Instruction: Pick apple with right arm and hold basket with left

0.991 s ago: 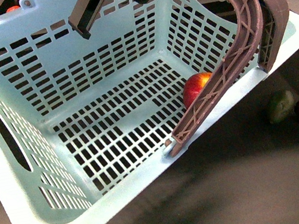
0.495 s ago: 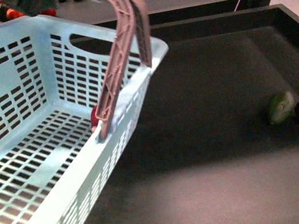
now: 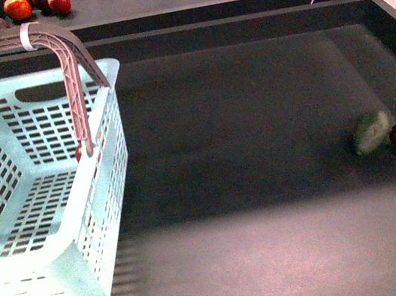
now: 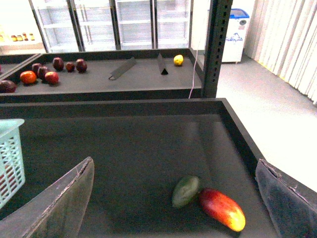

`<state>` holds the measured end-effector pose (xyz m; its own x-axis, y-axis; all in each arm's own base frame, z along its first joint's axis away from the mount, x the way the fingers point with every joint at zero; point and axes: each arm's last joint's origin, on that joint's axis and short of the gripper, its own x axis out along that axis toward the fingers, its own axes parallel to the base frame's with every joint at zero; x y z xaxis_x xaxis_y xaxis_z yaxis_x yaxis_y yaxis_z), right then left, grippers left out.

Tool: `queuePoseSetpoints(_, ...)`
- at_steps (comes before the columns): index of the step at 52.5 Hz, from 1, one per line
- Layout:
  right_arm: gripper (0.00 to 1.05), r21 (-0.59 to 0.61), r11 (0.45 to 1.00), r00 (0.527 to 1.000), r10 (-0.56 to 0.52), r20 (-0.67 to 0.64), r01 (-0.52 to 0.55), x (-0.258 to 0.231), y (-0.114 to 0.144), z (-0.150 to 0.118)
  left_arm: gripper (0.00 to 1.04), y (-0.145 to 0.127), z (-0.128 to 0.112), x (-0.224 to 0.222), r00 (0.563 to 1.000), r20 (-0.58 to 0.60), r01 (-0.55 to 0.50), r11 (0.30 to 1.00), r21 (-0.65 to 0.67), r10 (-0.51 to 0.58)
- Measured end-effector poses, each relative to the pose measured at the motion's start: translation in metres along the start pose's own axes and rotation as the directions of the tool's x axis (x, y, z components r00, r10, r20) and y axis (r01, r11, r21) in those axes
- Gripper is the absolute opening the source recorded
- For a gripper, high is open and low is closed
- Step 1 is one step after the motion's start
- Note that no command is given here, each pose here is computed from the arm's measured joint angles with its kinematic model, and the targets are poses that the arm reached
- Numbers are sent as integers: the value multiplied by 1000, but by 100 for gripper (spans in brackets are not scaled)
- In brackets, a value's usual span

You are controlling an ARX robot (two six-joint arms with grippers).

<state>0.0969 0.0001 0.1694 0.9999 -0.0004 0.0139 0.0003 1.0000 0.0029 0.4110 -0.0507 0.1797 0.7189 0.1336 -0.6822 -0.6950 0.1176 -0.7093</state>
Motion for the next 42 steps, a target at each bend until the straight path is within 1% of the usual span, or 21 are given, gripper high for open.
queuePoseSetpoints(10, 96, 0, 1000, 1000, 0, 0, 0, 0, 0, 0, 16, -12, 12, 18, 999, -6, 42, 999, -25, -42)
queuePoseSetpoints(17, 96, 0, 1000, 1000, 0, 0, 0, 0, 0, 0, 16, -10, 16, 24, 999, -2, 37, 999, -31, -37)
queuePoseSetpoints(26, 96, 0, 1000, 1000, 0, 0, 0, 0, 0, 0, 16, 5, 18, 30, 1000, 10, 7, 1000, -26, -7)
queuePoseSetpoints(42, 96, 0, 1000, 1000, 0, 0, 0, 0, 0, 0, 16, 28, 18, 22, 1000, 16, -17, 998, -53, 18)
